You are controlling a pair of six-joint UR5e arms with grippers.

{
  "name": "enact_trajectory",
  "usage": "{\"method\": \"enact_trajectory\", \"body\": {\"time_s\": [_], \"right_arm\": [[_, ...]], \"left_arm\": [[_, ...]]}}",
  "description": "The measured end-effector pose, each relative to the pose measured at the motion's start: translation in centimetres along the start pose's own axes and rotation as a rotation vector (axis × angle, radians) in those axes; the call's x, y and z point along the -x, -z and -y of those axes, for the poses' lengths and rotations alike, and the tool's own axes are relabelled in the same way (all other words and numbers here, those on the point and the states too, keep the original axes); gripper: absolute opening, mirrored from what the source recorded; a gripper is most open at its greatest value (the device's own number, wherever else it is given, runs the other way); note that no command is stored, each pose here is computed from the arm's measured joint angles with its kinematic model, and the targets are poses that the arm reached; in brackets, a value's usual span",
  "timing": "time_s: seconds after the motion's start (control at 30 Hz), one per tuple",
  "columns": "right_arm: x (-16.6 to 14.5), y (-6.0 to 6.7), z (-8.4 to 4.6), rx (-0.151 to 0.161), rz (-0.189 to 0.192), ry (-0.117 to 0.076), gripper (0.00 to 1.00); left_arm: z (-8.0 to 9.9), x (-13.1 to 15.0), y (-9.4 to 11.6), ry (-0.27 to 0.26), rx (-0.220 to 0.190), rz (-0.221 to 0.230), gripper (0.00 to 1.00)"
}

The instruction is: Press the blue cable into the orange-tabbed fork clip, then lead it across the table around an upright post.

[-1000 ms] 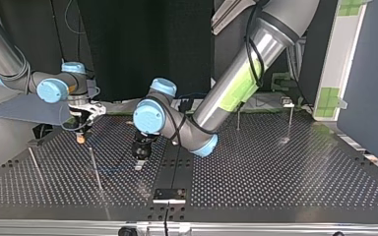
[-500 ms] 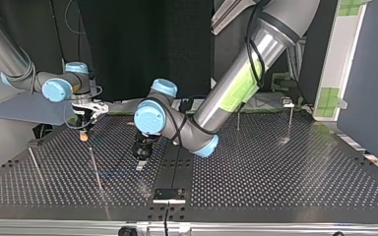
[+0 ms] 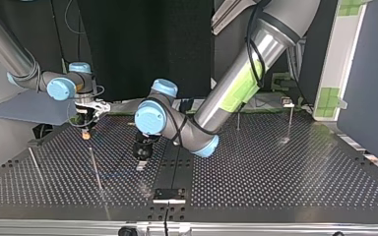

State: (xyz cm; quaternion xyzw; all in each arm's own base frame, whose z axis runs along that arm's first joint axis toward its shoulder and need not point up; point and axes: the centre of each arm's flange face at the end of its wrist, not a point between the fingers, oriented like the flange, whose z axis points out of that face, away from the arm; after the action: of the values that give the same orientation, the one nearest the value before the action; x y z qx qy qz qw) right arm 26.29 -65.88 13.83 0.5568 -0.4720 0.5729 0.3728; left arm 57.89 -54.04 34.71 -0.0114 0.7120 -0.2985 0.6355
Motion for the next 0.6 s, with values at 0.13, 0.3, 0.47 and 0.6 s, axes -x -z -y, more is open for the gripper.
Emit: {"method": "enact_trajectory", "body": {"time_s": [0.13, 0.3, 0.47, 0.6], "right_arm": [[0.2, -0.1, -0.1, 0.001, -0.001, 0.001, 0.0], [1.3, -0.1, -0.2, 0.002, 0.015, 0.004, 0.0], [2.2, -0.1, -0.4, 0.005, 0.027, 0.004, 0.0], [3.3, -0.1, -0.7, 0.009, 0.044, 0.002, 0.0]], "left_arm": [[-0.1, 0.0, 0.0, 0.0, 0.001, 0.001, 1.0], [-0.1, 0.0, 0.0, -0.001, 0.001, 0.0, 1.0], [-0.1, 0.1, 0.0, -0.001, 0.0, 0.0, 1.0], [-0.1, 0.0, 0.0, 0.0, 0.001, 0.0, 1.0]]}}
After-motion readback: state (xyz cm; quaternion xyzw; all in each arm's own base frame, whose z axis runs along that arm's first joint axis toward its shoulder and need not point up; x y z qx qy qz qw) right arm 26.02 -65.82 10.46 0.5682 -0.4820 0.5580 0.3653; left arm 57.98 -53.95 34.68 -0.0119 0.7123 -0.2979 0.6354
